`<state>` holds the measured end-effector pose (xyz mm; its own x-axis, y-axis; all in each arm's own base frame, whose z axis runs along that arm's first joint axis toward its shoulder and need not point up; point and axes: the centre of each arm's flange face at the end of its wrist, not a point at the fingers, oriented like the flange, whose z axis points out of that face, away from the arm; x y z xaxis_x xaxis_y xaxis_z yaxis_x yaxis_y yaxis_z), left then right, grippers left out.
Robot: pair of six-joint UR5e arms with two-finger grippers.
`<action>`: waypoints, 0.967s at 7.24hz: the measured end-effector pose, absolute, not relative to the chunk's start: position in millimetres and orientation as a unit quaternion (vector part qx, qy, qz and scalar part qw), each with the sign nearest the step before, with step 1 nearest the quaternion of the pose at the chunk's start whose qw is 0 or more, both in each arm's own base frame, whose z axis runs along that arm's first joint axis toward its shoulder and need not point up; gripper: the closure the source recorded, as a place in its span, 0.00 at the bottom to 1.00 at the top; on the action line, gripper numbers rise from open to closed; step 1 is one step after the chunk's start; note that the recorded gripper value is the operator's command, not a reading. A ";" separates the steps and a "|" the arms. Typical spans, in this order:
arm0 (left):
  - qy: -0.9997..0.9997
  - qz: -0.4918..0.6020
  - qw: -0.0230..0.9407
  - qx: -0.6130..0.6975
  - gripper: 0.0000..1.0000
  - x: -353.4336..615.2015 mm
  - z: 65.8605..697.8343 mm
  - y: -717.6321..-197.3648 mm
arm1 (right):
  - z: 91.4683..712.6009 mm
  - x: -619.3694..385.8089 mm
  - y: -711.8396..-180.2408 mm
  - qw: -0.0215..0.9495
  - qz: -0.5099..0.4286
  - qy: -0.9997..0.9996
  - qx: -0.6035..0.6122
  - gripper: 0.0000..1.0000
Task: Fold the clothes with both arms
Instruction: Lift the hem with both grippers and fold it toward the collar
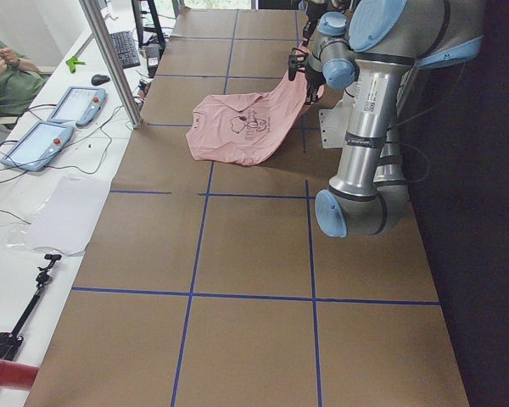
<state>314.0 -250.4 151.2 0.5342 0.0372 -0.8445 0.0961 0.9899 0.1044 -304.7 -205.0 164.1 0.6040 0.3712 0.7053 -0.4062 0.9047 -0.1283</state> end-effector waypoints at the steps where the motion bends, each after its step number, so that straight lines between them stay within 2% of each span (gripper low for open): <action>1: 0.456 -0.015 0.884 0.101 1.00 331.9 153.6 -299.5 | 161.1 -311.8 -236.7 0.903 0.208 -0.373 0.052 1.00; 4: 0.416 -0.018 0.897 0.149 1.00 347.1 182.7 -430.4 | 165.8 -334.4 -357.2 0.908 0.216 -0.351 0.077 1.00; 7: 0.408 -0.032 0.896 0.171 1.00 384.0 214.1 -524.3 | 222.9 -388.6 -469.5 0.901 0.234 -0.351 0.102 1.00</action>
